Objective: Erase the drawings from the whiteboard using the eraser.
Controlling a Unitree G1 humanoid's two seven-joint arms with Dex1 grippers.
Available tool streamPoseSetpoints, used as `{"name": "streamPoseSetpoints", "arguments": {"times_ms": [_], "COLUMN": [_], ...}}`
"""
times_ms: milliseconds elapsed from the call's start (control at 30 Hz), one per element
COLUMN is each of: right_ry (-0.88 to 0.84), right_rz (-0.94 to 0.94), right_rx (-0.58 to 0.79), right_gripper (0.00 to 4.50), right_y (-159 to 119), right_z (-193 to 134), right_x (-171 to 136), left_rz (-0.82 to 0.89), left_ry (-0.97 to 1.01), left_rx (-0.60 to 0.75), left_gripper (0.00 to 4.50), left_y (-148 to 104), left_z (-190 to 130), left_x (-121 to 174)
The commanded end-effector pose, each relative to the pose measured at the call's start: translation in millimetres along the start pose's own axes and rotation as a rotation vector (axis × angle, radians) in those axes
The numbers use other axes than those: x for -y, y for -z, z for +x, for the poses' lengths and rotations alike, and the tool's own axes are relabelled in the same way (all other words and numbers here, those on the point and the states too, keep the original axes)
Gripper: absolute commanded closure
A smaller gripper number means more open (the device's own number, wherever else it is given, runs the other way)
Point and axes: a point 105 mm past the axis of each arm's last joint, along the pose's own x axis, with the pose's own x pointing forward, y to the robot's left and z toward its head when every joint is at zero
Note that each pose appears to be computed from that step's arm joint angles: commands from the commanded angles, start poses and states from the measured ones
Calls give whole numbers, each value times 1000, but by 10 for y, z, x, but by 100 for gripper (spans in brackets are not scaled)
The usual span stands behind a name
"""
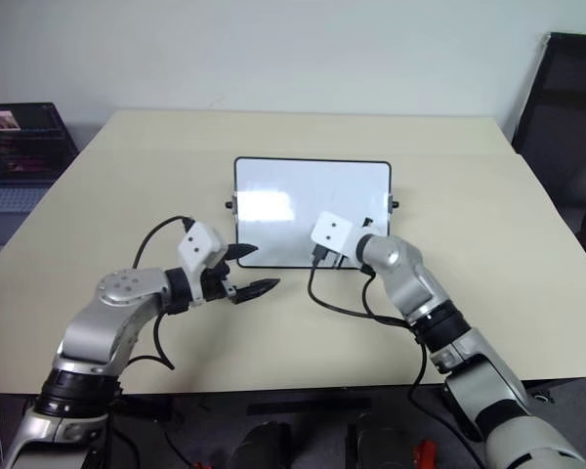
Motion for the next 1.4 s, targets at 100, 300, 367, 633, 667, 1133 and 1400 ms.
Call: {"name": "streamPoseSetpoints", "arguments": {"times_ms": [100,300,367,633,667,1133,1400], "right_ry": [-102,-60,20,43,-3,67,304], "right_rz": [5,-16,-16,-1,-2,149,470], "right_rx": [-9,-16,11,-3,-12,154,71], "right_gripper": [340,340,340,340,340,340,340], "right_y": [-16,1,-74,-18,11,-272,180], "right_z": [17,12,30,26,14,-432,-1159], "right_x": [-222,-168,-22,38,-39,166,213], "left_rz": [29,24,24,22,21,37,139], "left_ry": [-2,-2,0,4,4,16,148], "left_rx": [36,34,34,38,38,66,155], "left_gripper": [0,0,0,0,0,0,0], "left_y": [-89,-68,-67,-75,-71,-145,-475], "left_z": [-30,-33,-28,-16,-18,13,282], "left_x": [10,17,24,44,44,58,243]}}
